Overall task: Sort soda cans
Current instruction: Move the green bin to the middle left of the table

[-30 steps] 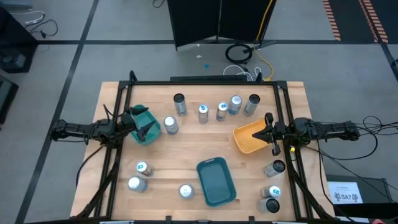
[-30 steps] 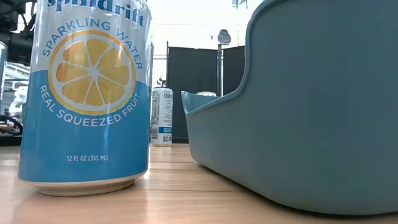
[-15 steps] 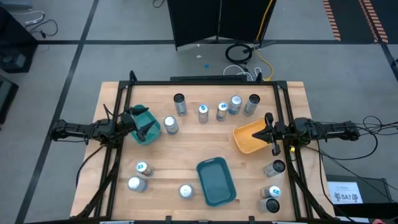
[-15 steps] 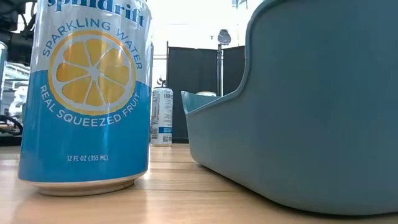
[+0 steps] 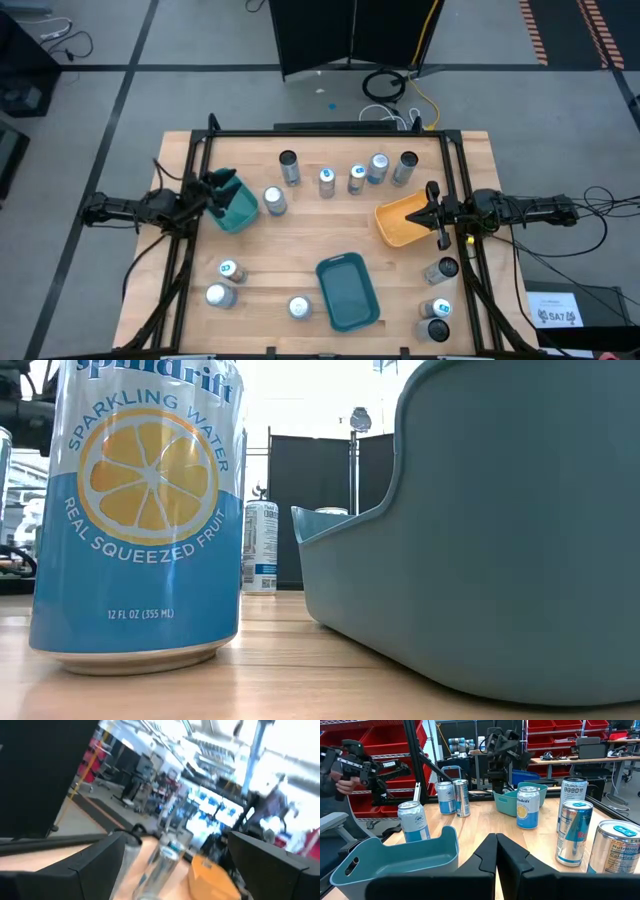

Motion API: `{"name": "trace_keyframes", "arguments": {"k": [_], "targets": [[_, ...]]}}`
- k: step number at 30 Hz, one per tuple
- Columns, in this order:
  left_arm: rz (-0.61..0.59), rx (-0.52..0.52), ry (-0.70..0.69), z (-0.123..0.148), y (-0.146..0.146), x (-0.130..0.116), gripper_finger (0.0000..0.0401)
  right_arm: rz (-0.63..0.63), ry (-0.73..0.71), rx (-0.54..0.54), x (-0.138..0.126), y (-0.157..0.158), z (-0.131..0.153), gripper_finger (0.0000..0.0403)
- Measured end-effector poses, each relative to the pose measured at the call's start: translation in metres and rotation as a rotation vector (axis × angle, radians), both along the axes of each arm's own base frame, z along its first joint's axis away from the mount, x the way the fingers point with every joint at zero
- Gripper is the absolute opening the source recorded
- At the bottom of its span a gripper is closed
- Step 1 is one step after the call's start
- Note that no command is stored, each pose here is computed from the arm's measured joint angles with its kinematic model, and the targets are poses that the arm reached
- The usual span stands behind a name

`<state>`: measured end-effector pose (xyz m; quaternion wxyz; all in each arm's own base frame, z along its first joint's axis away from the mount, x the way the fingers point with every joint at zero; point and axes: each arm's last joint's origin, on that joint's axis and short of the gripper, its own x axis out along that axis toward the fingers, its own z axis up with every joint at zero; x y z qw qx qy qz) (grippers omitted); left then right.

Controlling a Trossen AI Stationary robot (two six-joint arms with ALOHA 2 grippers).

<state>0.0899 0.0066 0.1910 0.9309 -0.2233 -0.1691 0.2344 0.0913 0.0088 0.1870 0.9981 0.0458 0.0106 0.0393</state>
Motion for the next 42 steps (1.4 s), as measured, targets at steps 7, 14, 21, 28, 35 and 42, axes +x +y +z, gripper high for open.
{"name": "trace_keyframes", "arguments": {"k": [7,14,21,28,35,42], "targets": [[0.175,-0.013,0.032,0.037,0.006,-0.013,0.0359,0.0,0.0,0.0,0.0,0.0,0.0,0.0],[0.359,-0.107,0.348,0.102,0.014,-0.034,0.0335,0.0,0.0,0.0,0.0,0.0,0.0,0.0],[0.392,-0.329,0.711,0.135,0.018,-0.024,0.0309,0.0,0.001,0.0,0.0,0.0,0.0,0.0],[0.361,-0.442,1.048,0.135,0.034,0.013,0.0303,0.0,0.0,0.0,0.0,0.0,0.0,0.0],[0.366,-0.536,1.29,0.117,0.068,0.024,0.0303,0.0,0.0,0.0,0.0,0.0,0.0,0.0],[0.222,-0.565,1.331,0.108,0.104,0.031,0.0303,0.0,0.0,0.0,0.0,0.0,0.0,0.0]]}}
